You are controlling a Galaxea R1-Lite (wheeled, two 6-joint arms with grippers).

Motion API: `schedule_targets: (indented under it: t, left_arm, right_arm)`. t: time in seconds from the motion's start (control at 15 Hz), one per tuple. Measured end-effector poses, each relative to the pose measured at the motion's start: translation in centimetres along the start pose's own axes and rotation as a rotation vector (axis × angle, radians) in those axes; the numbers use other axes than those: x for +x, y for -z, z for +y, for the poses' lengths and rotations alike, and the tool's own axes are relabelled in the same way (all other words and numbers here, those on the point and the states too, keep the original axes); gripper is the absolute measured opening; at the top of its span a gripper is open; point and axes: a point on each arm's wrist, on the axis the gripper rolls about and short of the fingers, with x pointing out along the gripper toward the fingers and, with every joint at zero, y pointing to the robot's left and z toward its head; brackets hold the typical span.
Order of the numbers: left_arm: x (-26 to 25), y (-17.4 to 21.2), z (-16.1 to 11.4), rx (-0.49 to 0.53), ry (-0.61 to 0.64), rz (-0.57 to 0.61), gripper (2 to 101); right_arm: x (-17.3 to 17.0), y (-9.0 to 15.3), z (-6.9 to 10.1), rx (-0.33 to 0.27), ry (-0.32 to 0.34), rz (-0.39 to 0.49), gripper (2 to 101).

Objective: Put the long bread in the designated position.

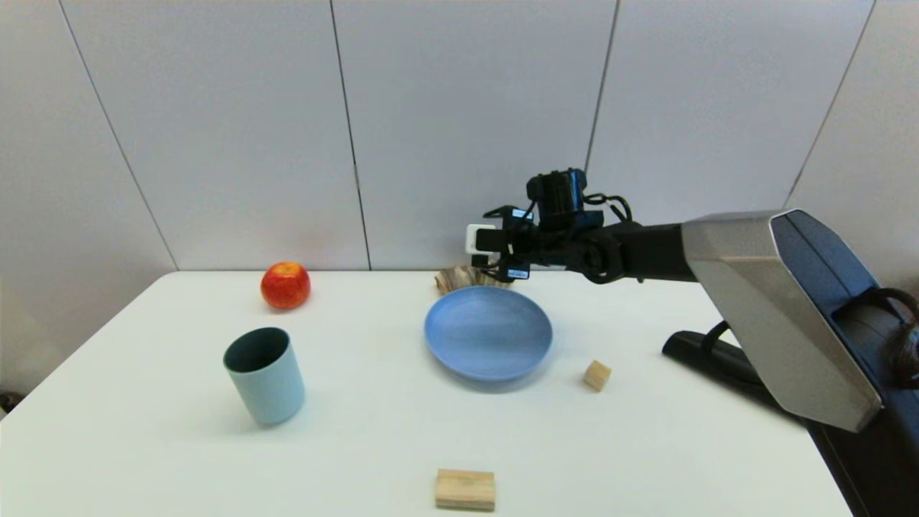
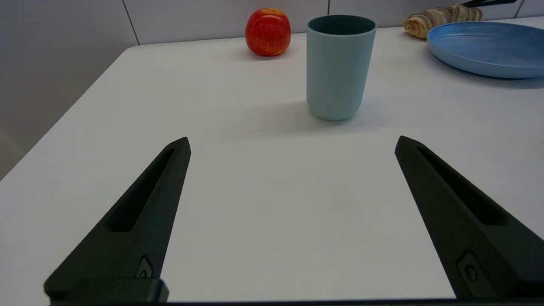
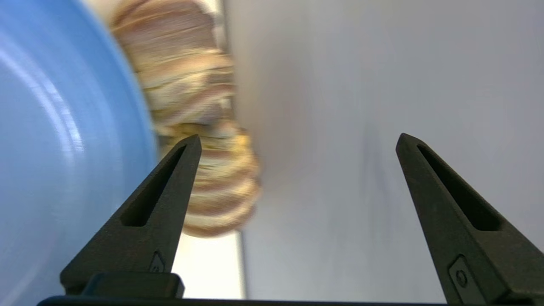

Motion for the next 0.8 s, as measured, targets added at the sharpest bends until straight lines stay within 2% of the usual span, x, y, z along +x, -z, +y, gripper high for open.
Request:
schedule_targets:
  t: [0.2,0.33,0.53,0.67,0.8]
  left_arm:
    - [0.0,0.0,0.0,0.0,0.0,0.0,97.9]
    - [0.0,0.0,0.0,0.0,0.0,0.0,97.9]
    - [0.0,0.0,0.0,0.0,0.0,0.0,97.9]
    - [0.0,0.0,0.0,0.0,0.0,0.0,97.9]
    - [0.0,0.0,0.0,0.0,0.0,0.0,97.9]
  right_arm:
    - [-2.0,-0.7,-1.5,0.011,-0.018,0.011,93.4]
    - [-4.1,-1.4,-2.8,0.052,-0.046,0.041,94.5]
    - [-8.9,-2.8,-4.9,0.181,-0.096,0.125,95.6]
    - [-12.6,-3.4,-5.8,0.301,-0.122,0.187,96.1]
    - [-16.0,-4.0,-6.3,0.412,-0.121,0.223,96.5]
